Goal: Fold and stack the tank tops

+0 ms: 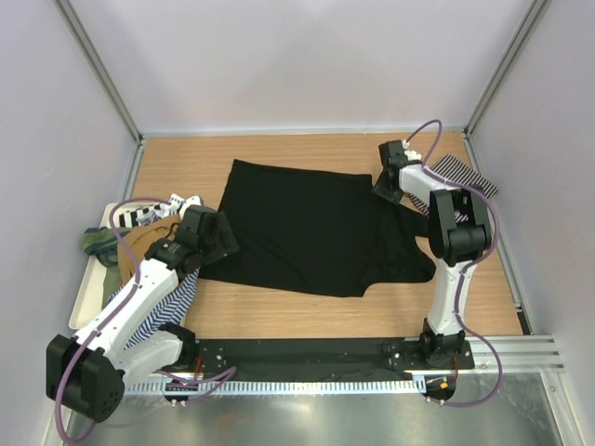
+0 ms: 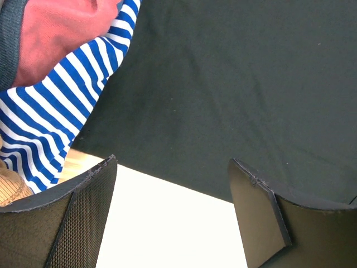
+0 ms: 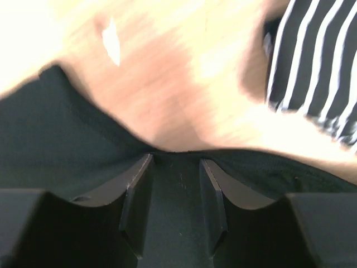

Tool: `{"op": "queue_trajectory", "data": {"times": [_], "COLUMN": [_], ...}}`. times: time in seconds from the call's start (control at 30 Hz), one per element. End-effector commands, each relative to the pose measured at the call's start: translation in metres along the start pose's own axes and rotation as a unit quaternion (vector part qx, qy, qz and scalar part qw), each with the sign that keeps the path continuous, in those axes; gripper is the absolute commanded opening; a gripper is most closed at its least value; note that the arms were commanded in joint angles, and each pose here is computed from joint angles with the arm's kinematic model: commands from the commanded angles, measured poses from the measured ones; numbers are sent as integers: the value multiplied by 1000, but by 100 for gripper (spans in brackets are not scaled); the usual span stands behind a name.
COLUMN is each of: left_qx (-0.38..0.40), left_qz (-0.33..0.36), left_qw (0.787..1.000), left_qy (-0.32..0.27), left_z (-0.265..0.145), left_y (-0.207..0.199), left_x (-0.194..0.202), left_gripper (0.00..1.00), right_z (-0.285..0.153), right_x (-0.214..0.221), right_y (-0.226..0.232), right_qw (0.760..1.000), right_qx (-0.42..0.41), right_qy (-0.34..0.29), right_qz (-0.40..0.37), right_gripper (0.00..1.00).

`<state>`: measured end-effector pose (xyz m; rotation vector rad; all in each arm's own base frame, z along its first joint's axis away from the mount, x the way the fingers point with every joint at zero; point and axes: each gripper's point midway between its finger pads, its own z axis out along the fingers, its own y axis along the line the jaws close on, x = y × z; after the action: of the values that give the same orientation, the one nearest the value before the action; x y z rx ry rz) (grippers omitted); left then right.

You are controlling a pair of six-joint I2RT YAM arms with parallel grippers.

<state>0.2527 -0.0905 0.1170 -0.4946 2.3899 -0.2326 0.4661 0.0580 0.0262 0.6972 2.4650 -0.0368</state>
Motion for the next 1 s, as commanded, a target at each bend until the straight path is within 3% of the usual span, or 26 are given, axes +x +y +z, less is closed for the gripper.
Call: {"op": "queue_trajectory", "data": {"times": [0.0, 0.13, 0.3, 0.43, 0.6, 0.67, 0.7, 0.83, 0.97], "left_qx": [2, 4, 5, 10, 11, 10, 12, -1, -33], "left_qz": [-5, -3, -3, -7, -17, -21, -22, -22, -45], "left_qw": [1000, 1000, 1000, 1000, 1000, 999, 999, 1000, 997], "left_qy": [-8, -9, -6, 9, 23, 25, 22, 20, 44], "left_z": [-3, 2, 13, 24, 38, 39, 37, 32, 26], "left_y": [0, -3, -7, -11, -9, -7, -7, 2, 14], "left_x": [-3, -4, -5, 2, 11, 14, 13, 16, 29], "left_gripper": [82, 82, 82, 86, 83, 82, 82, 80, 79], "right_z": [11, 31, 39, 34, -38, -53, -82, -110, -129], "right_x": [-24, -32, -64, -62, -78, -62, -69, -22, 46], "right_y": [-9, -8, 17, 27, 25, 9, 9, -5, -8], "right_qw": [999, 997, 998, 998, 997, 997, 995, 996, 995], "right_qx": [39, 71, 50, 46, -1, 7, -13, -39, -61], "right_qy": [-15, -11, -36, -16, -78, -71, -92, -65, -18], "right_qz": [-13, -30, -32, -47, -30, -40, -36, -53, -81], "right_gripper": [44, 43, 43, 51, 55, 57, 58, 64, 55]}}
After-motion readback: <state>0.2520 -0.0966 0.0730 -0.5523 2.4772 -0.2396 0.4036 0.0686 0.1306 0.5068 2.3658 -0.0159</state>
